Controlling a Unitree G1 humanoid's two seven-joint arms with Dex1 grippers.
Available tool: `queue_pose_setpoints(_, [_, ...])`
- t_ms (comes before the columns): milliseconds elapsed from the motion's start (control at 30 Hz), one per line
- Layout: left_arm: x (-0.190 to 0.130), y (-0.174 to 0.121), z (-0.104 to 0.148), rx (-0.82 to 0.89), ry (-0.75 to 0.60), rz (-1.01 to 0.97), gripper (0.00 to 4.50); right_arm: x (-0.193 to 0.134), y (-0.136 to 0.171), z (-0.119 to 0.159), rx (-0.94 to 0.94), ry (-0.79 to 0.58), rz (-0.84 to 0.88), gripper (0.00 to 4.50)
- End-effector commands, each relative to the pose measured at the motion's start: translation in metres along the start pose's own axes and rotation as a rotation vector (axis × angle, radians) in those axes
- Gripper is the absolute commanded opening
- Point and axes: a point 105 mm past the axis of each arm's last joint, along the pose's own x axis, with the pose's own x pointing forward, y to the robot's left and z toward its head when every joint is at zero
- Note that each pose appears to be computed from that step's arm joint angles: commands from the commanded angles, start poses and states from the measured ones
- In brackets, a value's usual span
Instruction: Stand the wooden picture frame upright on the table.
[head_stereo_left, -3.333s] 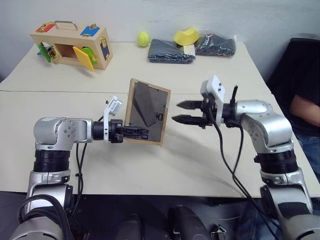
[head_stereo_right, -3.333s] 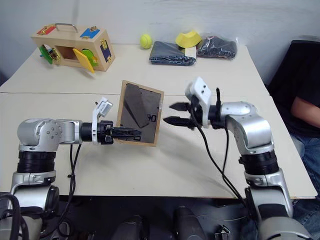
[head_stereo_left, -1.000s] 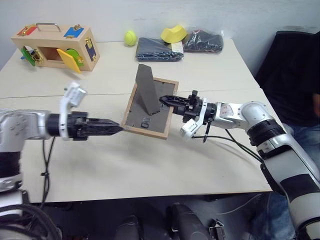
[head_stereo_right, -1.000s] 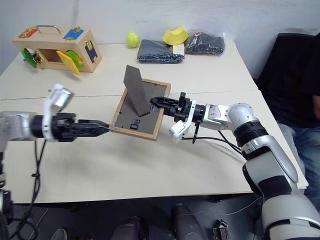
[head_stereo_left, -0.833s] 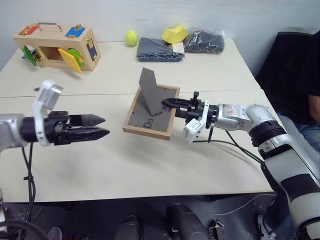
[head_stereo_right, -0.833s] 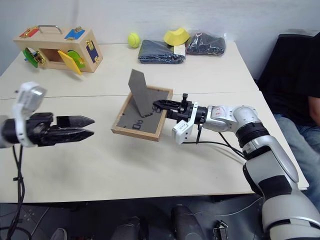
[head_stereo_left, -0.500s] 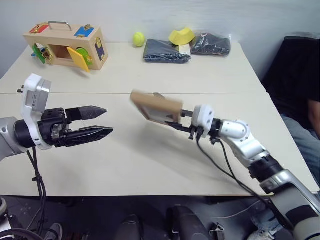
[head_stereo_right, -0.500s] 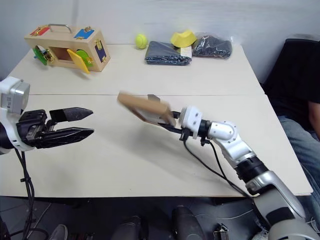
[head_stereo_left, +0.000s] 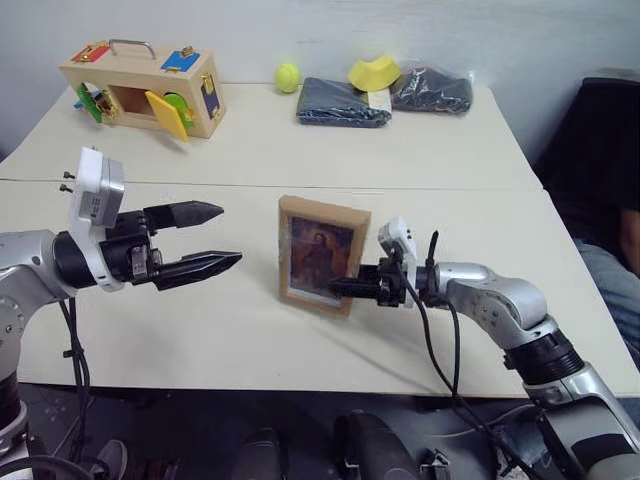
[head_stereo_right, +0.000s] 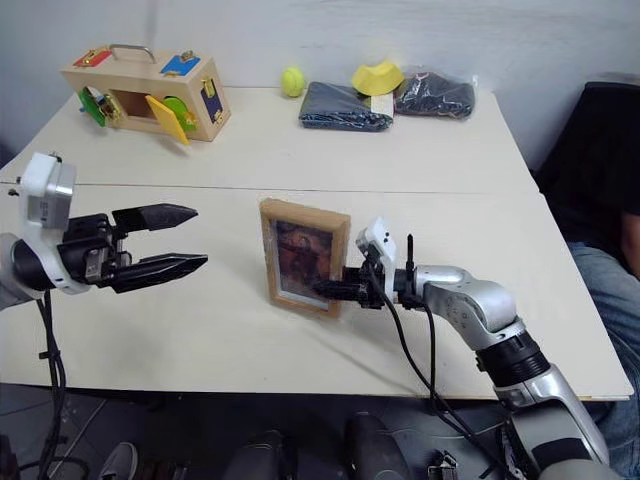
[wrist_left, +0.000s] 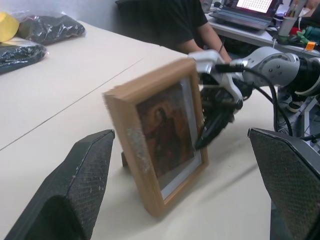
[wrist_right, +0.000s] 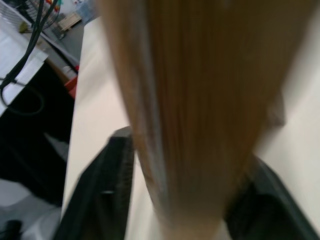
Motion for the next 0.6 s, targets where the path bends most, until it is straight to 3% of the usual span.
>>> queue_pose_setpoints(33, [0.0,-0.004,0.006,0.022,0.003,-0.036,4.5,-0.004,0.011,0.012,-0.064,-0.014,0.03,3.67])
queue_pose_setpoints(133, [0.001,-0.004,0.005,0.018,0.008,-0.049,4.5,-0.01,0.01,0.014,-0.143,0.0,0.004,4.47])
queue_pose_setpoints(233, [0.002,-0.004,0.003,0.006,0.007,-0.057,4.5,-0.032,0.016,0.004,-0.341,0.114,-0.01,4.47])
queue_pose_setpoints(333, [0.001,-0.002,0.002,0.011,0.007,-0.054,4.5,-0.081,0.017,0.01,-0.467,0.215,-0.069,4.47])
queue_pose_setpoints(500, [-0.001,0.0,0.0,0.047,0.016,-0.05,4.5,-0.144,0.04,0.063,-0.409,0.039,-0.079,4.47])
queue_pose_setpoints(600, [-0.001,-0.001,0.002,0.069,0.021,-0.075,4.5,-0.153,0.05,0.077,-0.366,-0.037,-0.064,4.47])
